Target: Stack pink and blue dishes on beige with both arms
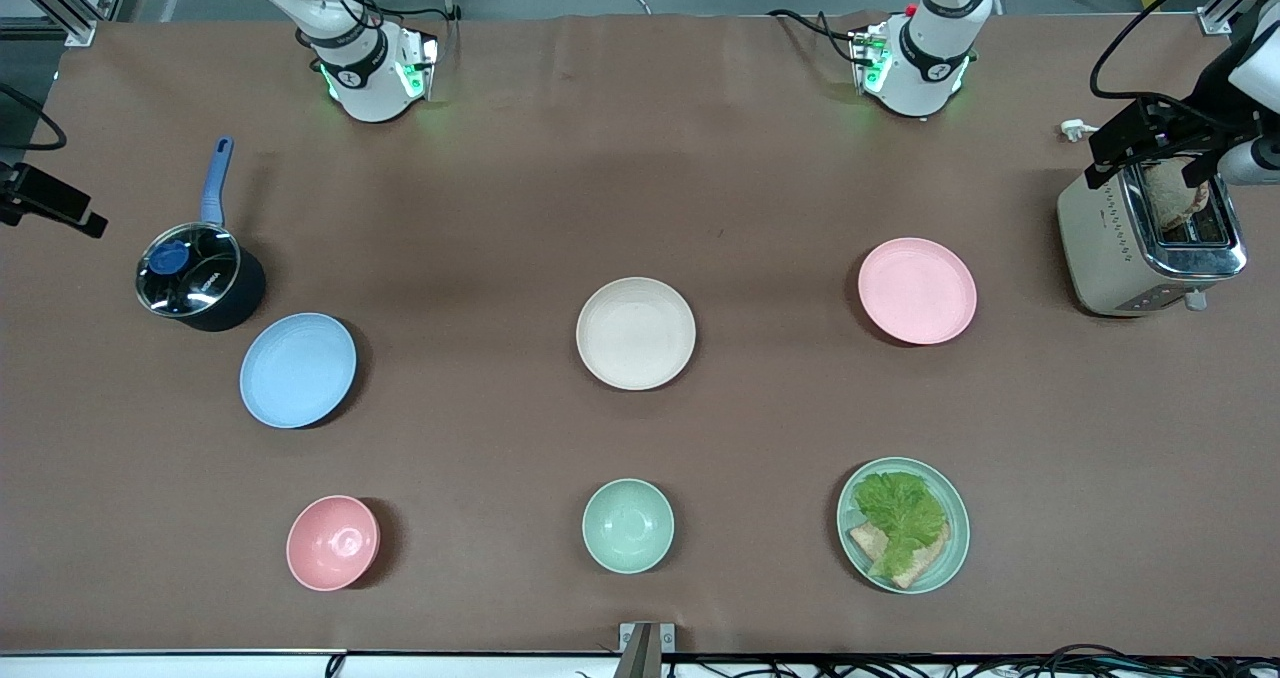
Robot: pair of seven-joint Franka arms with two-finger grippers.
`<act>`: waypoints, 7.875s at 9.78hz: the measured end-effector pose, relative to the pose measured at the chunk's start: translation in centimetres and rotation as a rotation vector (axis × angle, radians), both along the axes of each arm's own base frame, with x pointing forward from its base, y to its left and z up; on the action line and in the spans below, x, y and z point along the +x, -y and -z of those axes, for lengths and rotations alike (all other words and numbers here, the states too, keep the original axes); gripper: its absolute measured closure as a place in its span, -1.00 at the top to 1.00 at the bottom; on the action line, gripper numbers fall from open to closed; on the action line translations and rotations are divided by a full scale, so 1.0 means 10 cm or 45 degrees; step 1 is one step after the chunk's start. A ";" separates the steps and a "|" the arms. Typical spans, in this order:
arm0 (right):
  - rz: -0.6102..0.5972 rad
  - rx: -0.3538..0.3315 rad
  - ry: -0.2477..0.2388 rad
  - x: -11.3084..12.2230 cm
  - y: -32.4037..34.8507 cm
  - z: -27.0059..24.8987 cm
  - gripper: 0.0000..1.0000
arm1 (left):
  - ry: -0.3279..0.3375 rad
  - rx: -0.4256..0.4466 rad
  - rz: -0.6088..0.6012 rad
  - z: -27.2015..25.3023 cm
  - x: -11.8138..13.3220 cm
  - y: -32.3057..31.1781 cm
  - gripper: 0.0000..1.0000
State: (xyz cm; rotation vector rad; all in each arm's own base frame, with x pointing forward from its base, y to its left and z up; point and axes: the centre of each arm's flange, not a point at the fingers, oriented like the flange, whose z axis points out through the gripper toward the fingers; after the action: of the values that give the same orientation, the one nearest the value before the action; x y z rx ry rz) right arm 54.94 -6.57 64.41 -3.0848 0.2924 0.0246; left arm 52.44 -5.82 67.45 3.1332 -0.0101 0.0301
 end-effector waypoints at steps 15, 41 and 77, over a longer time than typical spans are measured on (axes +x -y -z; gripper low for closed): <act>-0.055 0.202 -0.026 0.49 1.13 3.21 1.00 | -0.141 -0.189 0.008 2.67 0.01 -1.10 1.00; 0.058 0.441 -0.239 0.66 0.70 1.94 -0.85 | -0.057 -0.452 -0.115 3.77 -0.06 1.85 -0.90; 0.182 0.262 -0.160 0.05 -3.57 2.78 1.00 | 0.116 -0.010 -0.015 -0.19 0.03 -0.20 1.00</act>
State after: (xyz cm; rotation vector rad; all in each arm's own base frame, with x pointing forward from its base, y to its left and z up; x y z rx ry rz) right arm 55.46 29.18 36.59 -2.8555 0.4825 0.2297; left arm 52.79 -3.80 69.37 3.1209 0.0074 0.1719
